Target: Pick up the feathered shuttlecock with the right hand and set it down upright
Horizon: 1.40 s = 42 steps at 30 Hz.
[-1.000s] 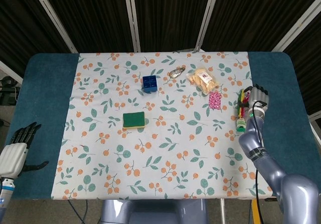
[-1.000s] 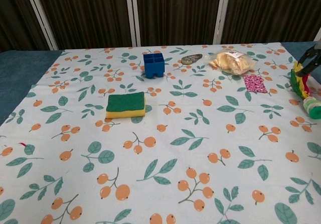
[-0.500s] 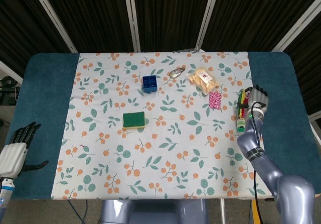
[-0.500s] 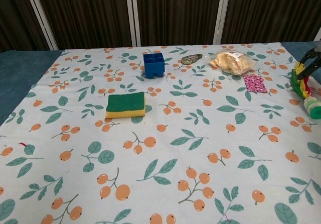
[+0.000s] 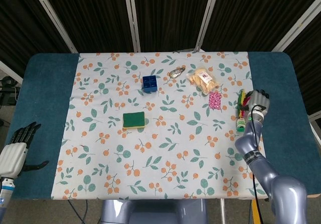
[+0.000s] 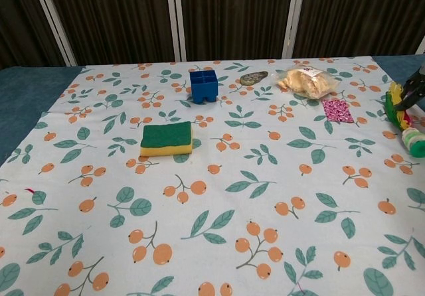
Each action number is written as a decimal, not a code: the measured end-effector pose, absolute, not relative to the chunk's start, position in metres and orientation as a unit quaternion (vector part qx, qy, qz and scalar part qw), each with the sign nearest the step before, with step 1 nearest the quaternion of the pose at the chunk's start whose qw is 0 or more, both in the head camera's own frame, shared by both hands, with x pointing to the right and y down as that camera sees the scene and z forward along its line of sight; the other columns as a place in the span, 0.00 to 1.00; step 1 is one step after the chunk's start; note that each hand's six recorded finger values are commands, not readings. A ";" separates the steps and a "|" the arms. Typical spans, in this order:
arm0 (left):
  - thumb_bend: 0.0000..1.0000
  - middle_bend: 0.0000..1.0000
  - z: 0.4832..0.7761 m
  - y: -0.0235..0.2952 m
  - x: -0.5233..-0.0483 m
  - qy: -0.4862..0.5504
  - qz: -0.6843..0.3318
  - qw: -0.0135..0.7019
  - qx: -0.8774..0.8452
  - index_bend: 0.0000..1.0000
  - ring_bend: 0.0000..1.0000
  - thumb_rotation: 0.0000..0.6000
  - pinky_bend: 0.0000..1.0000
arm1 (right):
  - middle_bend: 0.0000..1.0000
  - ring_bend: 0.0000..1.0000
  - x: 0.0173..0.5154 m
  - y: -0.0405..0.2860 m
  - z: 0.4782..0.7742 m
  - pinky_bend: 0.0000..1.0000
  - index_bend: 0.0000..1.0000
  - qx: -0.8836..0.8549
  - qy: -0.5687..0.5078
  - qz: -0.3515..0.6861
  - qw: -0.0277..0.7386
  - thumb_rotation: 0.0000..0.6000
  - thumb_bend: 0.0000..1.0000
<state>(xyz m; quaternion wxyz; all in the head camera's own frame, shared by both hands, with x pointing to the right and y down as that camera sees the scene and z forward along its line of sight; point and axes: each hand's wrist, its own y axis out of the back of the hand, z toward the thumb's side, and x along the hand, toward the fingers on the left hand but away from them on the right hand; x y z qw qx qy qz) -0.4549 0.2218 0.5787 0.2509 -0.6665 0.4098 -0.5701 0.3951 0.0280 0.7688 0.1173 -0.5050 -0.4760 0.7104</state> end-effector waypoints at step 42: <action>0.12 0.00 0.577 0.221 -0.455 0.418 -0.565 0.245 -0.667 0.00 0.00 1.00 0.00 | 0.28 0.00 0.368 0.023 0.763 0.00 0.64 -0.534 -0.513 0.659 0.128 1.00 0.38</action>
